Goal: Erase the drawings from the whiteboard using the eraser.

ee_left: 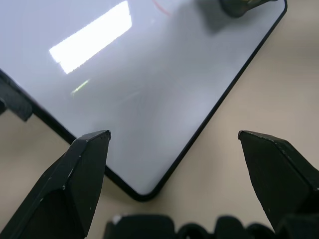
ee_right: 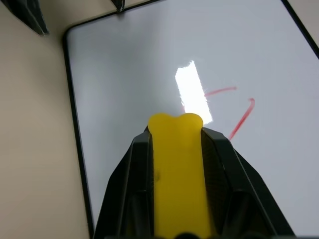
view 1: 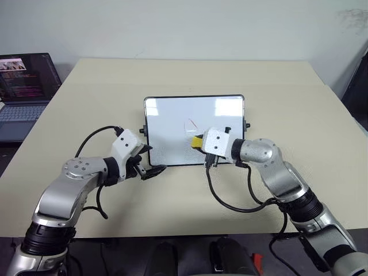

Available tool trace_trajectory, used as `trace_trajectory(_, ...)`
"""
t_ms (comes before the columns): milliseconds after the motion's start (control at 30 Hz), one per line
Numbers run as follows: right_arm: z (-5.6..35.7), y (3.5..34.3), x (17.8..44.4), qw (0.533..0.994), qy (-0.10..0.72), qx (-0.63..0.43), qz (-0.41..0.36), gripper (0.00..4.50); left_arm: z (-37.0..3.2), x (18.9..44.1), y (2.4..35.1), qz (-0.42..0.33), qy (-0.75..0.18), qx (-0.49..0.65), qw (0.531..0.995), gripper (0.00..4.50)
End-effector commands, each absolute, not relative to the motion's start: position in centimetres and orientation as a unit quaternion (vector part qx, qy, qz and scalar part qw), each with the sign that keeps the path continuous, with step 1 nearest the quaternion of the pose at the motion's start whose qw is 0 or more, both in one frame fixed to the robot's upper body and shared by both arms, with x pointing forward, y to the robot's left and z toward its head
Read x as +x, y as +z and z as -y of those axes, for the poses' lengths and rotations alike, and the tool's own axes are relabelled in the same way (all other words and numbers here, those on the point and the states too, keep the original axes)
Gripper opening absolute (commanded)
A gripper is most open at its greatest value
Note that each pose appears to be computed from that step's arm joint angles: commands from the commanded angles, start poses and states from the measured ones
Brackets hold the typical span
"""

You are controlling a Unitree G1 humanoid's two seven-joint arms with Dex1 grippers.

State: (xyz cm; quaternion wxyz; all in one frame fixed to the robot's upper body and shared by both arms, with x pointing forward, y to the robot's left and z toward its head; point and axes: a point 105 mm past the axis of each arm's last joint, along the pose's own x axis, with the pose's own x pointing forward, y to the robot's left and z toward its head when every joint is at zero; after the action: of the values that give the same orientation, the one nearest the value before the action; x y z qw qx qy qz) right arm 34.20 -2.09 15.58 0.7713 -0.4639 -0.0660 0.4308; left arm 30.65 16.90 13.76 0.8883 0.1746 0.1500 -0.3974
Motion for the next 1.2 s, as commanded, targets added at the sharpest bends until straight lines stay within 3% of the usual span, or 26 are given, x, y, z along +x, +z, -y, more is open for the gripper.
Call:
trace_trajectory(33,0.4,17.6,34.3,0.767,0.419,-0.470,0.123,0.99,-16.4,30.8,14.7,-0.127,-0.404,0.187,0.886,4.50)
trace_trajectory(500,-0.3,20.0,37.5,0.795,0.372,-0.459,0.141,0.99,-16.3,30.7,14.5,-0.131,-0.405,0.189,0.885,4.50)
trace_trajectory(567,-0.2,20.4,37.2,0.796,0.376,-0.451,0.146,0.99,-16.2,30.7,14.5,-0.130,-0.405,0.188,0.885,4.50)
trace_trajectory(633,0.0,20.9,35.2,0.812,0.424,-0.378,0.131,0.99,-16.2,30.5,14.6,-0.128,-0.405,0.187,0.885,4.50)
trace_trajectory(800,3.8,19.9,32.3,0.855,0.464,-0.229,0.035,0.99,-16.0,30.4,14.5,-0.119,-0.405,0.181,0.888,4.50)
trace_trajectory(1033,9.0,15.8,30.6,0.881,0.406,-0.240,-0.047,0.99,-15.4,30.6,14.4,-0.108,-0.415,0.172,0.887,4.50)
trace_trajectory(1200,10.6,14.1,29.7,0.895,0.379,-0.229,-0.063,0.99,-14.8,30.8,14.6,-0.089,-0.428,0.158,0.886,4.50)
